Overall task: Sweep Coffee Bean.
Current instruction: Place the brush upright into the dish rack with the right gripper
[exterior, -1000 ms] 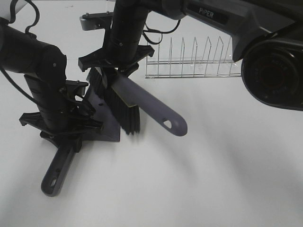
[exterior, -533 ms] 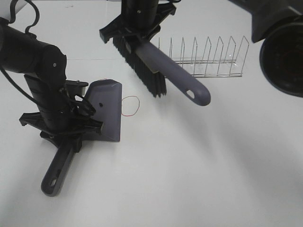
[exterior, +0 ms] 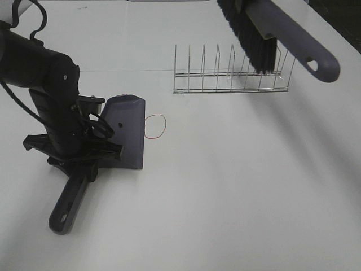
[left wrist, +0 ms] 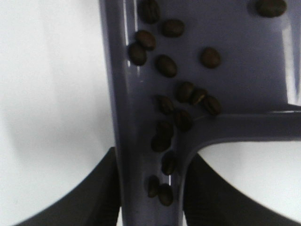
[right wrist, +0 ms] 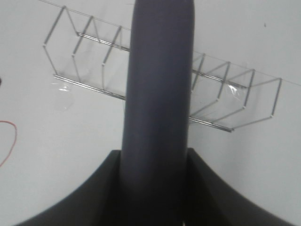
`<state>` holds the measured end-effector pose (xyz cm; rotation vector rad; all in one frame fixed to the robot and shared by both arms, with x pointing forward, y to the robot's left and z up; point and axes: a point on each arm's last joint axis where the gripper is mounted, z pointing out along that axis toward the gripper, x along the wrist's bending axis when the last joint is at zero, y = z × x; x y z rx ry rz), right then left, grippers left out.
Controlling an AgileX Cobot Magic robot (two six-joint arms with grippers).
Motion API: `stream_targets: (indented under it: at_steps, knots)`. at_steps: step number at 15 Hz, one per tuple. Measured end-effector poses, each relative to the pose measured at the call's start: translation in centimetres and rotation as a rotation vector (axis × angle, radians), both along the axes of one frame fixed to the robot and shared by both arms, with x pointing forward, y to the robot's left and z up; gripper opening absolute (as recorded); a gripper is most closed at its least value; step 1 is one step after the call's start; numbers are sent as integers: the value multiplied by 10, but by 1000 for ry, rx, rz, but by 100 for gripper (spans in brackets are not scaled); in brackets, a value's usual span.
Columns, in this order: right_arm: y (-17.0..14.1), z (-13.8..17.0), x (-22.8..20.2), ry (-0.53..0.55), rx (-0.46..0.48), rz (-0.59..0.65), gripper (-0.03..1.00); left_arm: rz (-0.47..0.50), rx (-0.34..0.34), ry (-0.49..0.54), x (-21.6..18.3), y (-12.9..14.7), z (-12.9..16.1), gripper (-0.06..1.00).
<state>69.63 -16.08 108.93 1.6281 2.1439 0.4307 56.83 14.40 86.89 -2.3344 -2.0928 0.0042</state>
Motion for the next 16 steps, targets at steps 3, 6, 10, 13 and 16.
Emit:
stream_targets:
  at_steps: [3, 6, 10, 13, 16]
  knots:
    - [-32, -9, -3, 56, -16, -66, 26, 0, 0, 0, 0, 0, 0, 33]
    - [-69, -45, -7, 193, -39, -156, 26, 4, -4, 2, 0, 0, 0, 33]
    - [-84, -82, -19, 327, -62, -199, 26, 4, -3, 3, 0, -1, 0, 33]
    - [-94, -101, -23, 362, -62, -229, 26, 5, -3, 6, 0, -1, 0, 33]
    - [-94, -109, -15, 315, -55, -220, 26, 5, -3, 6, 0, -1, 0, 33]
